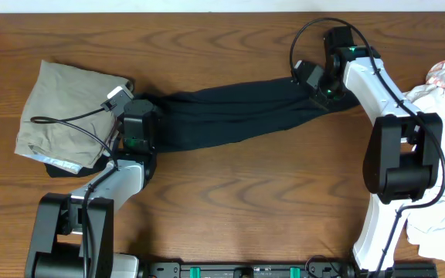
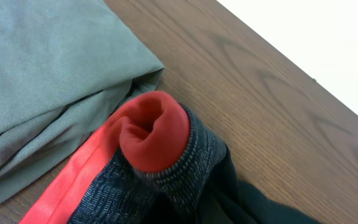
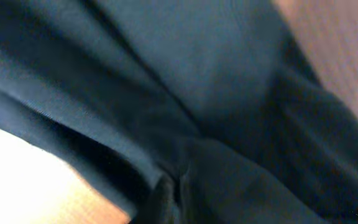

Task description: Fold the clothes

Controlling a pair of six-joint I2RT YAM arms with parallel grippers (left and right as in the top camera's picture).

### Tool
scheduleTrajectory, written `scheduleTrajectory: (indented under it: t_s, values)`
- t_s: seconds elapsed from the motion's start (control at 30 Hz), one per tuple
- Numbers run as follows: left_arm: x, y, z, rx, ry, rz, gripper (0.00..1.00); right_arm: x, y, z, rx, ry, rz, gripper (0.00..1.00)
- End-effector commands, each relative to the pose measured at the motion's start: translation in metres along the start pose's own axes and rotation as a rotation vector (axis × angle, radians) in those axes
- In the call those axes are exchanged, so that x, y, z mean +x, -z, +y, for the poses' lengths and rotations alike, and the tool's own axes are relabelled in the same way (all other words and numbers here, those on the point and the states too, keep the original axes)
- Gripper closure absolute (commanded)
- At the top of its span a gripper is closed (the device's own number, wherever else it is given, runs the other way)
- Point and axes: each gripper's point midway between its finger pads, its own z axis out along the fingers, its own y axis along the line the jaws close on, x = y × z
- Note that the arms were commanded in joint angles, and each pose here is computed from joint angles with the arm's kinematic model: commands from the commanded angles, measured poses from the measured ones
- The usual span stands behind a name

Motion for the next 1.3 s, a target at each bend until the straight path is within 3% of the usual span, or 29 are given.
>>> scheduleTrajectory:
  t_s: [0.0,0.1,0.2,0.3,0.33,0.53,0.77,0.93,1.27]
  values:
    - [-0.011,-0.002,-0.001,-0.011,-0.015,-0.031,0.94,-0.01,-0.005,-0.012,0.042,-0.07,-0.03,0.99]
    - [-0.011,-0.002,-0.001,-0.011,-0.015,-0.031,0.94,-0.026,-0.001,-0.042,0.152,-0.203,-0.118,0.97]
    - [-0.011,-0.002,-0.002,-0.011,-0.015,-0.032,0.94,-0.044,0.005,-0.063,0.224,-0.264,-0.207,0.88]
    - [-0.011,-0.002,-0.001,-0.011,-0.015,-0.031,0.94,-0.052,0.008,-0.073,0.256,-0.31,-0.254,0.38]
    - [-0.011,-0.002,-0.001,-0.011,-0.015,-0.032,0.94,-0.052,0.008,-0.073,0.256,-0.311,-0.255,0.35]
    - [-0.011,-0.002,-0.001,-0.011,-0.015,-0.031,0.94,-0.029,0.003,-0.071,0.266,-0.338,-0.155,0.48]
    - [-0.009,-0.002,0.0,-0.016,-0.018,-0.026,0.94,0.03,0.001,-0.074,0.288,-0.336,0.061,0.44]
    - [-0.006,-0.002,0.003,-0.027,-0.023,-0.012,0.94,0.045,-0.005,-0.044,0.11,-0.173,0.095,0.4]
    - [-0.005,-0.002,0.003,-0.03,-0.024,-0.009,0.94,0.044,-0.008,-0.058,0.144,-0.139,0.073,0.36]
